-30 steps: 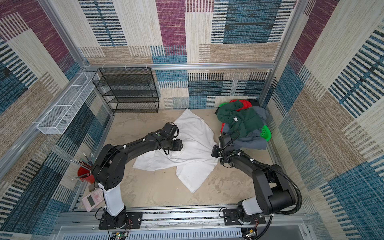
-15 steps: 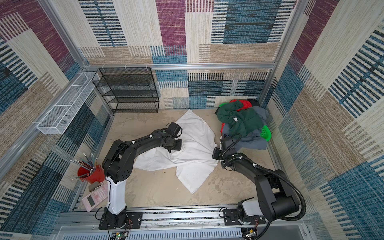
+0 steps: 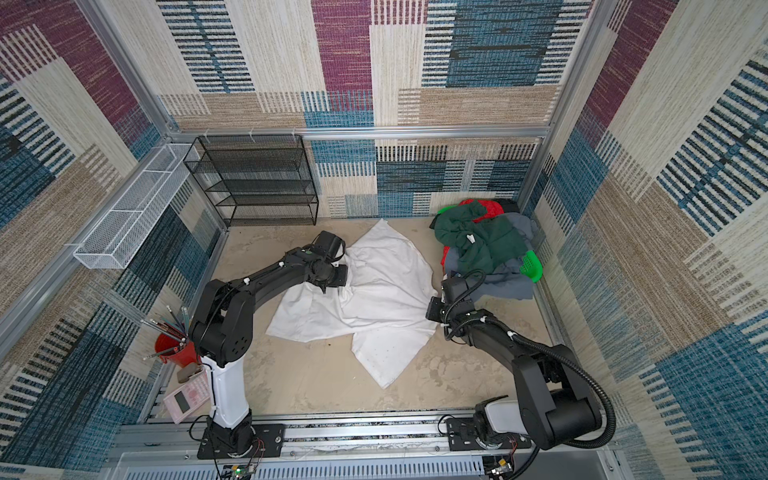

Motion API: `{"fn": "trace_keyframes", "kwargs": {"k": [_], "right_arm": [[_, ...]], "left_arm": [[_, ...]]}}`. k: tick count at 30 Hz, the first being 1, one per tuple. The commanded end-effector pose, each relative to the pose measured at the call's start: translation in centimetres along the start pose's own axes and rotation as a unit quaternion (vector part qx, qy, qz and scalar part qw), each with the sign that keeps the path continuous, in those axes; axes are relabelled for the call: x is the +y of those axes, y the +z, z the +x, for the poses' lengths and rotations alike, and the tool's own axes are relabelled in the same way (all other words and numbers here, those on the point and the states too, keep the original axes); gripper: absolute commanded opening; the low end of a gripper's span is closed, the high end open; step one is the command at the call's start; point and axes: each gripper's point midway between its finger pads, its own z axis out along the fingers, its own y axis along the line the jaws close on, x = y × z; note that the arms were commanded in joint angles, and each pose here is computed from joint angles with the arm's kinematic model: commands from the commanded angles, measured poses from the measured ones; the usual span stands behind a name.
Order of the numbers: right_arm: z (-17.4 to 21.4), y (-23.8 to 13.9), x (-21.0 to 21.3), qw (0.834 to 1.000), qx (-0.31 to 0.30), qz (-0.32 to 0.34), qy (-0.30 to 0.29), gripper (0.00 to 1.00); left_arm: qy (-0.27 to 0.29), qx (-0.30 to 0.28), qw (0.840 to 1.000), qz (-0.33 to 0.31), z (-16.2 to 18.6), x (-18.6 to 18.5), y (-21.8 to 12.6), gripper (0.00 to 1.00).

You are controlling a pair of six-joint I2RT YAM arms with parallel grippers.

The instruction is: Fold and stack the t-shirts

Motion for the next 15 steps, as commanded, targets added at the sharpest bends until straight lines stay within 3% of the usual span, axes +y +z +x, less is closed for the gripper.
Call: {"fn": "trace_keyframes", "kwargs": {"k": [1,5,10,11,15], "right_arm": [[0.1,-0.2,-1.0,1.0,-0.007,0.024,0.015,0.0],[0.4,-0.6,-1.7,0.999,-0.007,0.039,0.022,0.0],[0.8,-1.2,-2.1,0.998,-0.01,0.044,0.031,0.0],[1.0,-1.2,-2.2,0.998,-0.009,0.044,0.034,0.0],[1.2,-1.3,-2.0,0.999,-0.005,0.038,0.039,0.0]], "left_arm": [[-0.024,-0.016,0.999,0.014,-2.4,1.6,-0.8,0.0],[-0.065,-0.047,0.997,0.018,-5.6,5.0,-1.6,0.0],[-0.064,-0.076,0.995,-0.013,-9.1,8.3,-2.3,0.0],[-0.061,-0.074,0.995,-0.025,-9.6,9.0,-2.4,0.04],[-0.057,-0.084,0.991,-0.085,-11.1,11.1,-3.5,0.43]]}}
